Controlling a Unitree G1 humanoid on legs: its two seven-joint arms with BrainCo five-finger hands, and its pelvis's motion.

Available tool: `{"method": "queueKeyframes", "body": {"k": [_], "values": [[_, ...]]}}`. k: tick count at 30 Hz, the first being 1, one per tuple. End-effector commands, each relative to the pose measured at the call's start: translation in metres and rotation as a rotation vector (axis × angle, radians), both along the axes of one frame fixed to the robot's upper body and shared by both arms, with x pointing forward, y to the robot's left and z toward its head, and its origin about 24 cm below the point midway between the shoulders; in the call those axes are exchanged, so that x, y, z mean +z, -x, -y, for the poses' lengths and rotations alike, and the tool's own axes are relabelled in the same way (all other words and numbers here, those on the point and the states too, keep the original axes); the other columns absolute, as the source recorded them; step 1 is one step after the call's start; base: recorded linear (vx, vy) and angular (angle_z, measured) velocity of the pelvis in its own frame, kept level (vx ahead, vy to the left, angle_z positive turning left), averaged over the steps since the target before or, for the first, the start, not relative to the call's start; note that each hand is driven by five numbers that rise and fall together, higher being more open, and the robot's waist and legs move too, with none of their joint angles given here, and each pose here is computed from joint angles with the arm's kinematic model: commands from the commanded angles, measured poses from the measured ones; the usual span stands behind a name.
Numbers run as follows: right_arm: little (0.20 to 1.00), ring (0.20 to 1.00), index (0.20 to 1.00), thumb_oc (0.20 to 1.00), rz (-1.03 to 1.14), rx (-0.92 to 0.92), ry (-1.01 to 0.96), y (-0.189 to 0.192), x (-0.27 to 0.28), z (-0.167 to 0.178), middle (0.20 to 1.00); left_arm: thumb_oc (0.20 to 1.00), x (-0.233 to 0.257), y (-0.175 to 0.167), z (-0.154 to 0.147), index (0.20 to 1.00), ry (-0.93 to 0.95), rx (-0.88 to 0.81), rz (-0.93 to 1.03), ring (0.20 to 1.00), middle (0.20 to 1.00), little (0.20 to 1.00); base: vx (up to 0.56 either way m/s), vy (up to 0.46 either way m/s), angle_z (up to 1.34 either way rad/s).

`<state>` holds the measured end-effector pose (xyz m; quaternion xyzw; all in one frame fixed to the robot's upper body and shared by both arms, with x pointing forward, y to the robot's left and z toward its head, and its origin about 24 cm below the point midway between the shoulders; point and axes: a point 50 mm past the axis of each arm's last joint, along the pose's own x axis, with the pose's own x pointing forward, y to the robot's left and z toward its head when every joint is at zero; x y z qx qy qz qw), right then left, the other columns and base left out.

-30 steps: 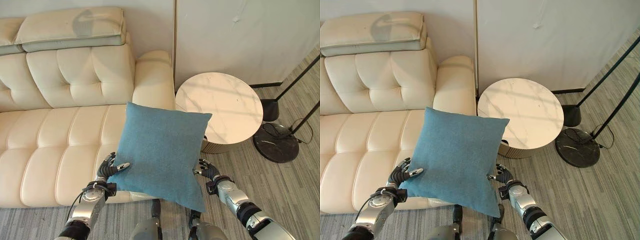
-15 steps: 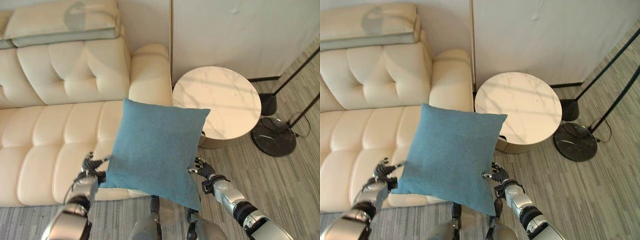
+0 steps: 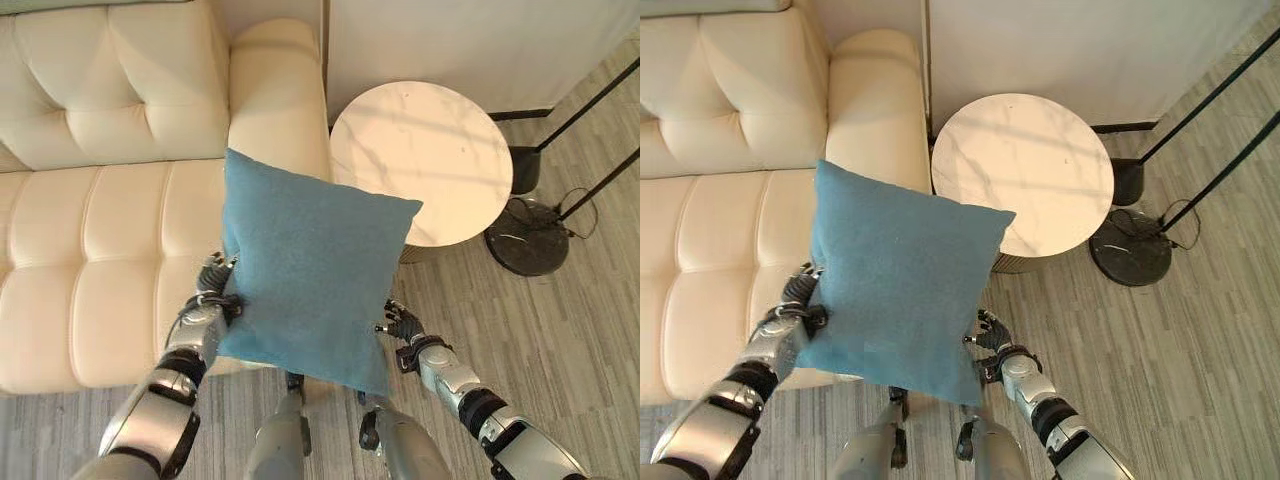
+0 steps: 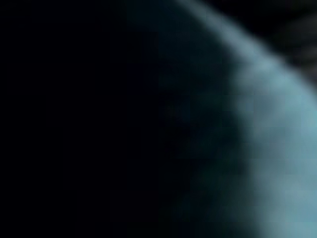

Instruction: Pick up all the scattered cushions and arrange them neatly on the sofa.

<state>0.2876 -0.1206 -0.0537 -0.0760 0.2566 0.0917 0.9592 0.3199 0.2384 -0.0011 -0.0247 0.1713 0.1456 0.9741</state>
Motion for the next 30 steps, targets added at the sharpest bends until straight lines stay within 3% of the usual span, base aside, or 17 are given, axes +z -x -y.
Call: {"method": "queueKeyframes", "body": {"k": [1,2,6,15,20,21,22,23,24,25,30], "values": [[1.000,1.000,1.000,1.000,0.058,0.083,-0.060,-0.011,0.017,-0.035,1.000,1.000,-0.012,0.004,0.102,1.000,0.174,-0.341,0.014,1.000,1.000,1.000,0.00,0.000,0.00],[1.000,1.000,1.000,1.000,0.074,0.095,-0.056,-0.012,0.020,-0.034,1.000,1.000,-0.011,0.016,0.115,1.000,0.225,-0.422,0.041,1.000,1.000,1.000,0.00,0.000,0.00],[1.000,1.000,1.000,1.000,0.094,0.104,-0.026,-0.013,0.023,-0.027,1.000,1.000,-0.009,0.029,0.118,1.000,0.200,-0.523,0.055,1.000,1.000,1.000,0.00,-0.008,0.01],[1.000,1.000,1.000,1.000,0.095,-0.008,0.173,-0.011,0.019,0.042,1.000,1.000,-0.009,0.052,0.089,1.000,0.122,-0.573,0.046,1.000,1.000,1.000,0.01,-0.019,0.00],[1.000,1.000,1.000,1.000,0.081,-0.085,0.072,-0.003,0.015,0.049,1.000,1.000,-0.020,0.066,0.079,1.000,0.094,-0.608,-0.015,1.000,1.000,1.000,-0.01,-0.004,-0.01],[1.000,1.000,1.000,1.000,0.083,-0.116,-0.076,-0.001,0.016,0.036,1.000,1.000,-0.022,0.070,0.080,1.000,0.091,-0.629,-0.026,1.000,1.000,1.000,0.00,0.000,0.00],[1.000,1.000,1.000,1.000,0.085,-0.123,-0.162,0.001,0.017,0.027,1.000,0.705,-0.023,0.072,0.081,0.705,0.098,-0.634,-0.031,0.705,0.705,0.705,0.00,0.000,0.00],[1.000,1.000,1.000,1.000,0.075,-0.153,-0.282,0.003,0.017,0.017,1.000,0.341,-0.027,0.075,0.084,0.341,0.109,-0.637,-0.044,0.341,0.341,0.341,-0.01,-0.002,-0.03],[1.000,1.000,1.000,1.000,0.060,-0.153,-0.355,0.005,0.016,0.008,1.000,0.200,-0.029,0.077,0.086,0.200,0.124,-0.635,-0.051,0.200,0.200,0.200,-0.02,0.000,-0.06],[0.200,0.200,0.200,0.200,0.023,-0.173,-0.443,0.010,0.011,-0.005,0.200,0.200,-0.032,0.079,0.091,0.200,0.141,-0.645,-0.064,0.200,0.200,0.200,-0.03,0.006,-0.05],[0.200,0.200,0.200,0.200,-0.139,-0.096,-0.597,0.032,-0.007,-0.053,0.200,0.200,-0.050,0.090,0.124,0.200,0.268,-0.684,-0.143,0.200,0.200,0.200,-0.04,0.016,0.00]]}}
